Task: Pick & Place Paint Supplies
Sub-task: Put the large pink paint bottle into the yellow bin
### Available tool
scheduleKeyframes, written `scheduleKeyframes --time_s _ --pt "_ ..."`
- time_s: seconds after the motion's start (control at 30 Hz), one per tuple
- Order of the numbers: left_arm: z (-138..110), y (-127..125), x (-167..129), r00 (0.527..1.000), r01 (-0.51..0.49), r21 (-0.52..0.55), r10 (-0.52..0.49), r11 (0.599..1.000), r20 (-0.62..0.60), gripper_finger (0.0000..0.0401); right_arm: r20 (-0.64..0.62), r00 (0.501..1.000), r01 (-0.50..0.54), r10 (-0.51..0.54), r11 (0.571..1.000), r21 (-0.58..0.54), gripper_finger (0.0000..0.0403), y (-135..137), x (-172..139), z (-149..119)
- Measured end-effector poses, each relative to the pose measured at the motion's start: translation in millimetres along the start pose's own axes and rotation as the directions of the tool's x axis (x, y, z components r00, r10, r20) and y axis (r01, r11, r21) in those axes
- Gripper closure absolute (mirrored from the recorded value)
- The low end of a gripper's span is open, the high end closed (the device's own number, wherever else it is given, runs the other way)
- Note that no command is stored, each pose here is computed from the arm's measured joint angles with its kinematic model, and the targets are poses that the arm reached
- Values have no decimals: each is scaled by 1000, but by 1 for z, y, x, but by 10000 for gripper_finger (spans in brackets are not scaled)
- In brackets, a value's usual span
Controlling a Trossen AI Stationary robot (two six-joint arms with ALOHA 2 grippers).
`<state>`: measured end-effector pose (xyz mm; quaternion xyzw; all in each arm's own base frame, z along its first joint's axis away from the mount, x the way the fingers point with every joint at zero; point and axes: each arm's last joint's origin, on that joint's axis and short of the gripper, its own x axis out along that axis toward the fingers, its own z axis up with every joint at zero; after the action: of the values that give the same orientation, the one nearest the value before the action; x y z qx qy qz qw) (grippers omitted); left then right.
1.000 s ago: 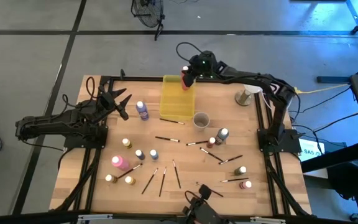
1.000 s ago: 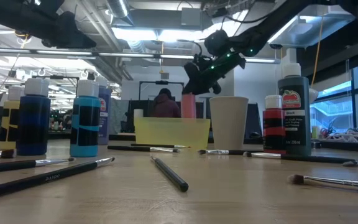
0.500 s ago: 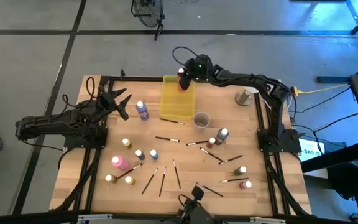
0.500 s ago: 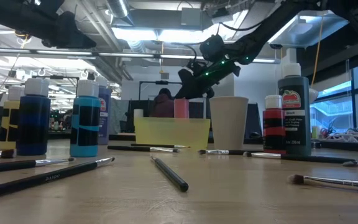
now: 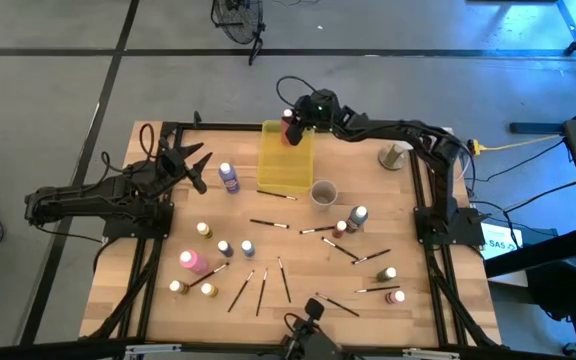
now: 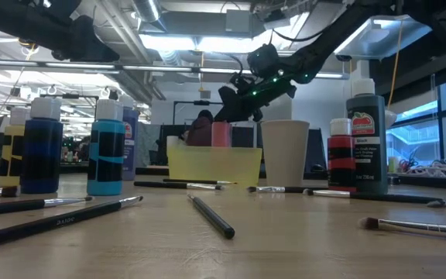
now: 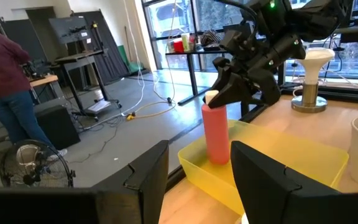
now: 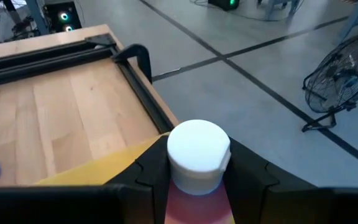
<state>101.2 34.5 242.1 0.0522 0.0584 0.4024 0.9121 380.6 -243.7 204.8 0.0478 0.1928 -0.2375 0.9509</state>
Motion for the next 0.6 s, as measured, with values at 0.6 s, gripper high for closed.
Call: scheduleKeyframes --time_s 0.6 --pt "0 -1 0 1000 22 3 -22 1000 -2 233 -16 1000 -1 1 1000 27 275 0 4 -6"
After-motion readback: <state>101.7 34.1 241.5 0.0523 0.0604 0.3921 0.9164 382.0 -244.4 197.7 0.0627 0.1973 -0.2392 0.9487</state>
